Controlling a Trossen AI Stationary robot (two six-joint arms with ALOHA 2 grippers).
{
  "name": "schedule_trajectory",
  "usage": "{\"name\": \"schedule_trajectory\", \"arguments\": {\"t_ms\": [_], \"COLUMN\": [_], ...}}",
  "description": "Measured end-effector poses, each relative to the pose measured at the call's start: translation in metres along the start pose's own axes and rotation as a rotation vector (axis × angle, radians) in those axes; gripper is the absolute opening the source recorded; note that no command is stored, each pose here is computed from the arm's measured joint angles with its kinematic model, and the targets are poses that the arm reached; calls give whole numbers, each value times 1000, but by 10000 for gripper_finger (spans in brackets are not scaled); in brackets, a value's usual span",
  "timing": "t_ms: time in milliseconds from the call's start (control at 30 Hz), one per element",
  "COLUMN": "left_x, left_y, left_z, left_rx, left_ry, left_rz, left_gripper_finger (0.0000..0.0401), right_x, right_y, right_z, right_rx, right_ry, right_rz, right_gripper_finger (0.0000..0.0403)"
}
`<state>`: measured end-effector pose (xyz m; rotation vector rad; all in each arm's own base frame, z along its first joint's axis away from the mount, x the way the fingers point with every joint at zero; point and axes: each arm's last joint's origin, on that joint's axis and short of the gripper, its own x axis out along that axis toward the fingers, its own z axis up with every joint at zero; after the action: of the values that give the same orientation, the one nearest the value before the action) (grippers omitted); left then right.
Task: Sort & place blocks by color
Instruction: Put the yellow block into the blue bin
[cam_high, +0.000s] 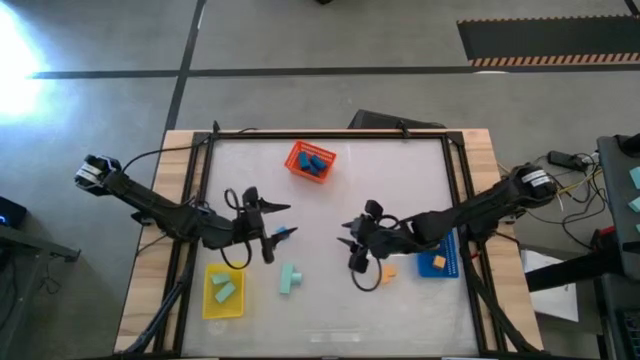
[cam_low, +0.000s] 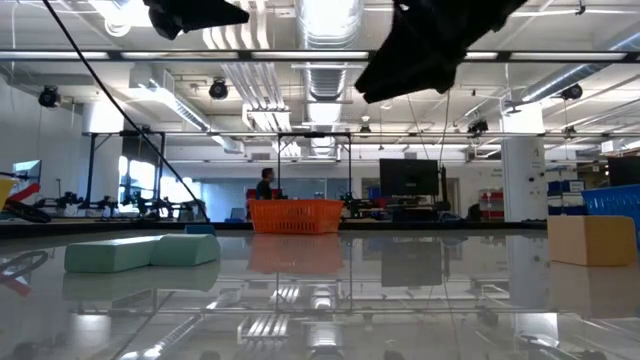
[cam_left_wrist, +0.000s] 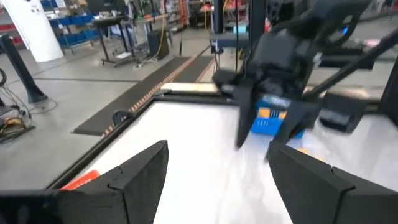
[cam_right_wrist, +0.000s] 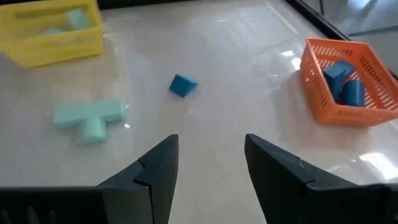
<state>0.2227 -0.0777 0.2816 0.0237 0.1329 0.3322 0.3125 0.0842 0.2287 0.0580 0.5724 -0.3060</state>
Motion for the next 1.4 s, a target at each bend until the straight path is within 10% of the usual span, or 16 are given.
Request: {"name": "schedule_trajectory", "arguments": {"t_ms": [633,1400], "left_x": [0,0], "left_y": [0,0], "left_z": [-3,-3], "left_rx": [28,28], "left_ry": [20,19], "left_rz": [1,0], "left_gripper_finger": [260,260], "right_x": [-15,-22], "right_y": [19,75], "right_z": [-27,-36], "right_rx": [-5,-212], "right_ry": [165,824], "right_rz": [309,168], "right_gripper_finger": [166,222]}}
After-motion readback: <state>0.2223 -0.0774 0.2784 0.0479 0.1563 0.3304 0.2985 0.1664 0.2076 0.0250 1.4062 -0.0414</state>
